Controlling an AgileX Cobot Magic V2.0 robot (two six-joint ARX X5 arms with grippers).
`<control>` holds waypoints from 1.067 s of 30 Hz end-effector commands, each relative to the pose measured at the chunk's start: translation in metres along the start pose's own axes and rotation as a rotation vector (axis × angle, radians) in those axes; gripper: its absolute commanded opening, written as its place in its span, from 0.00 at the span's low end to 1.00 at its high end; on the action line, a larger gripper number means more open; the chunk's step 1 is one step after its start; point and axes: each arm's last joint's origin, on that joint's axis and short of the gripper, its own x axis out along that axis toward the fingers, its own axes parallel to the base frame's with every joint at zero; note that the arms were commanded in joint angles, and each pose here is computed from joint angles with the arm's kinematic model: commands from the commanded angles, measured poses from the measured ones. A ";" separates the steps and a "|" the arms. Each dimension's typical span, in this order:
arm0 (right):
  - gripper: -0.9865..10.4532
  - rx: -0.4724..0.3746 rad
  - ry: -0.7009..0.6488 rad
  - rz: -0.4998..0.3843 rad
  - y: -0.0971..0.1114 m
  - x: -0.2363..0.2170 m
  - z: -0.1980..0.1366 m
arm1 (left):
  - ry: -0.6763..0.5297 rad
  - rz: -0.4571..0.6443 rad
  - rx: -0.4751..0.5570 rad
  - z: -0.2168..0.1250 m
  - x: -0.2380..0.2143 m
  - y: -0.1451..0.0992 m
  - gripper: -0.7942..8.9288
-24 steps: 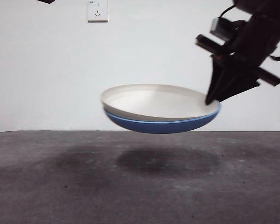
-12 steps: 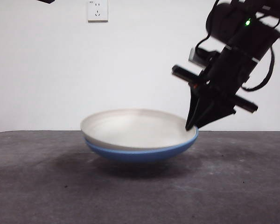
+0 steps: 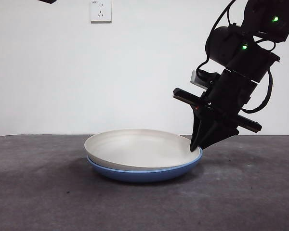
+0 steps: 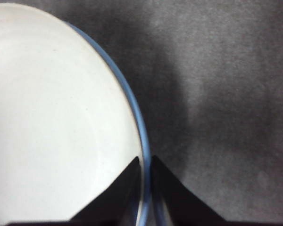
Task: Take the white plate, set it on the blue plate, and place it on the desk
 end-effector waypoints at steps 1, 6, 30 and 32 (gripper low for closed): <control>0.09 0.007 -0.002 0.009 0.002 0.007 0.005 | -0.006 -0.009 0.014 0.003 0.000 -0.002 0.40; 0.12 0.008 0.000 0.008 0.002 0.008 0.004 | 0.006 -0.009 0.006 0.002 0.000 -0.001 0.40; 0.30 -0.163 -0.140 0.066 0.036 -0.107 -0.001 | 0.015 -0.008 0.001 0.001 0.000 -0.001 0.40; 0.30 -0.202 -0.145 0.070 0.040 -0.126 -0.009 | 0.015 -0.008 0.001 0.001 0.000 -0.001 0.40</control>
